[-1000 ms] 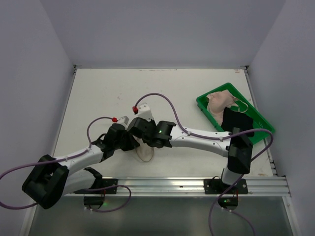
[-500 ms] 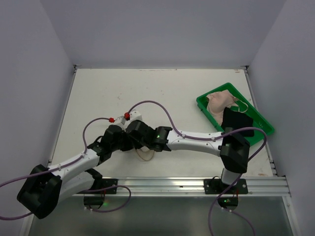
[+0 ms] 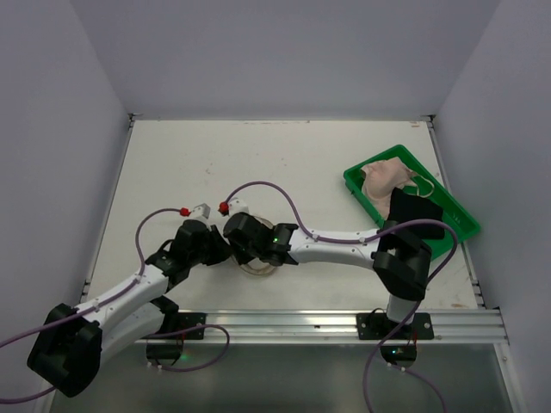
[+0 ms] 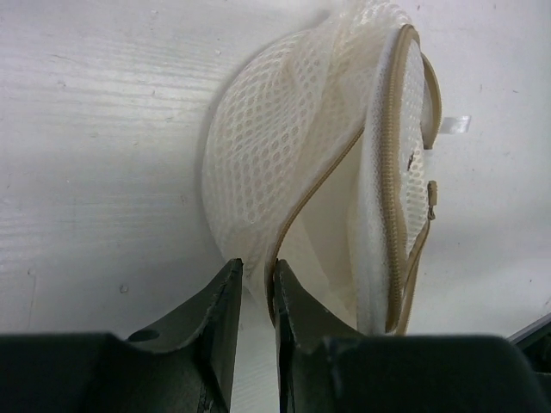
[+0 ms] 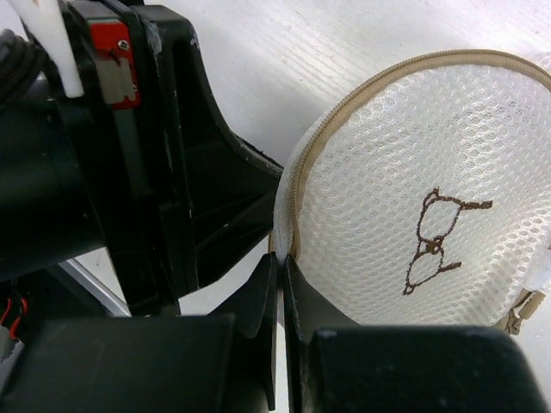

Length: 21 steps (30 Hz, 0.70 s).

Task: Unzip the laundry bag and remove the bra

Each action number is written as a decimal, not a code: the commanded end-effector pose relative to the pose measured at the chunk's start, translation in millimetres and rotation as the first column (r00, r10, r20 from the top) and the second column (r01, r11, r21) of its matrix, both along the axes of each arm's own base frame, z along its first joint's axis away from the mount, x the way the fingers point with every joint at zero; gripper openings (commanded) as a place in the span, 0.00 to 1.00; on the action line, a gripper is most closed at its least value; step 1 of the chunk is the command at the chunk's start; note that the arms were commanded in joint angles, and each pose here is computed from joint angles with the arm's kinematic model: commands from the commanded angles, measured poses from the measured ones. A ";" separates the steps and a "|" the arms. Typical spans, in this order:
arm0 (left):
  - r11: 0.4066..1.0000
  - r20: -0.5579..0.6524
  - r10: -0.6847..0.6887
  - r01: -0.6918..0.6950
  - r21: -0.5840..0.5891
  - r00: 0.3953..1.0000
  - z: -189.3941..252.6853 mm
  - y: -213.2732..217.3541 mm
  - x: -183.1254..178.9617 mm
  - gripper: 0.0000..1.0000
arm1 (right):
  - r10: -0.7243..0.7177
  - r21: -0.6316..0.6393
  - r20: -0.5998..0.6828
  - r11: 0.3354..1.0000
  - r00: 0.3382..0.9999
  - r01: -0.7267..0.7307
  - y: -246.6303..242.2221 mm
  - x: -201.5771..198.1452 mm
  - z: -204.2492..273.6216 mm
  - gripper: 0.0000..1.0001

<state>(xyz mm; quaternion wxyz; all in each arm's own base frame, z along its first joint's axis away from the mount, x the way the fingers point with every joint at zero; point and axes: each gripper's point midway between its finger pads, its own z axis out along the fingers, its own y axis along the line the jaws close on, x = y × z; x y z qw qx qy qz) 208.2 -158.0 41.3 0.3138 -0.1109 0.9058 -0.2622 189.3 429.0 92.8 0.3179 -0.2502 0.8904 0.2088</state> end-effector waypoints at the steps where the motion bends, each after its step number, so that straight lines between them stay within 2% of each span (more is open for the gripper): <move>1: 0.999 -0.003 0.029 -0.029 0.039 1.000 -9.7 10.9 1.7 0.25 | 0.028 0.029 -0.007 0.999 1.000 -0.028 4.6 -1.3 2.1 0.00; 8: 0.999 -0.043 0.014 -0.012 0.045 0.999 -22.1 4.0 7.8 0.24 | 0.032 0.016 -0.030 0.999 0.999 -0.031 5.0 0.2 -8.9 0.00; 17: 0.999 -0.018 0.028 -0.028 0.016 0.999 -16.2 5.7 3.9 0.24 | 0.023 0.014 -0.157 1.000 0.987 -0.021 2.8 5.7 -44.7 0.00; 21: 1.000 -0.018 0.017 -0.017 0.001 1.000 -12.2 3.4 1.9 0.28 | 0.037 0.043 -0.184 0.999 0.982 -0.029 7.7 5.8 -51.0 0.03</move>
